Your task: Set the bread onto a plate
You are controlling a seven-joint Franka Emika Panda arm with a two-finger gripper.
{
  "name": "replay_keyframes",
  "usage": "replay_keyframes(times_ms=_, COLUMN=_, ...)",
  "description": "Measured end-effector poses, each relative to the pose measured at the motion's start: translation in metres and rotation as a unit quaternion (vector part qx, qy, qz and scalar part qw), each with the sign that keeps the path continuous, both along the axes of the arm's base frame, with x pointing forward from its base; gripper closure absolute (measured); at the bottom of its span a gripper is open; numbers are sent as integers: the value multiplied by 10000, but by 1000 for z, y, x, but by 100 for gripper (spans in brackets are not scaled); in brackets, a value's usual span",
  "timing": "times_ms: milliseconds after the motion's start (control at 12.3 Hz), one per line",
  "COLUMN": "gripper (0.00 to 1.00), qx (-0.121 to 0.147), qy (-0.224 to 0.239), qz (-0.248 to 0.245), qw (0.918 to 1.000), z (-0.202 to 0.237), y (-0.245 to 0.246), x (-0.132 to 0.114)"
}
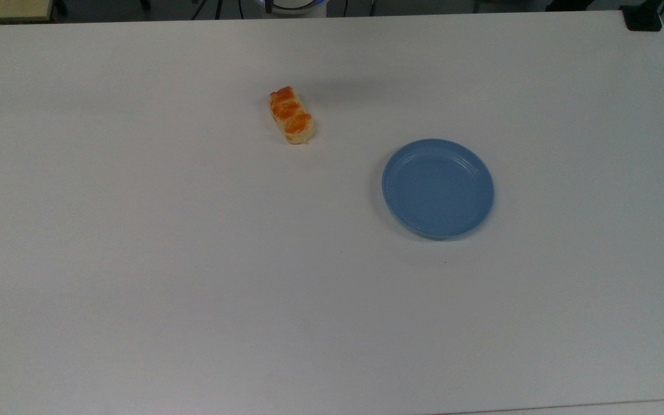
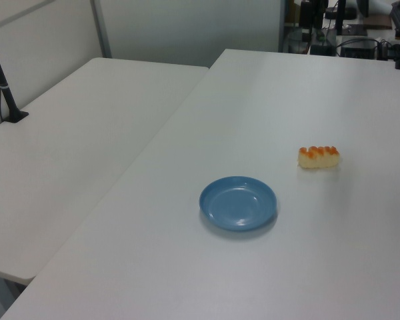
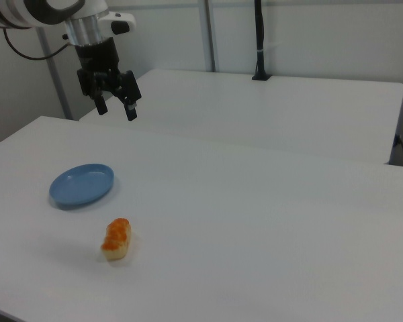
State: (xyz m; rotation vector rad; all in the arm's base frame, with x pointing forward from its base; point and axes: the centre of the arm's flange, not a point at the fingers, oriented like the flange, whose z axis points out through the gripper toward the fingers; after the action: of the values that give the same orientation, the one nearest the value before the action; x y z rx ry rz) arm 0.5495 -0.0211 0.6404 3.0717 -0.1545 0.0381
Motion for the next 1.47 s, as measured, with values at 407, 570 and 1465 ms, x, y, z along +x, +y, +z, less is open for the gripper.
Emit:
replay_keyframes(times_ms=407, gripper=0, qx=0, qy=31, qz=38, qw=10000, z=-1, y=2, x=-1)
replay_keyframes(times_ms=570, gripper=0, qx=-2, qy=131, qz=397, qw=9991, z=-6, y=3, x=-2)
replay_keyframes(times_ms=1465, gripper=0, qx=112, qy=760, qz=3409, qw=9369, z=-136, y=24, x=-15)
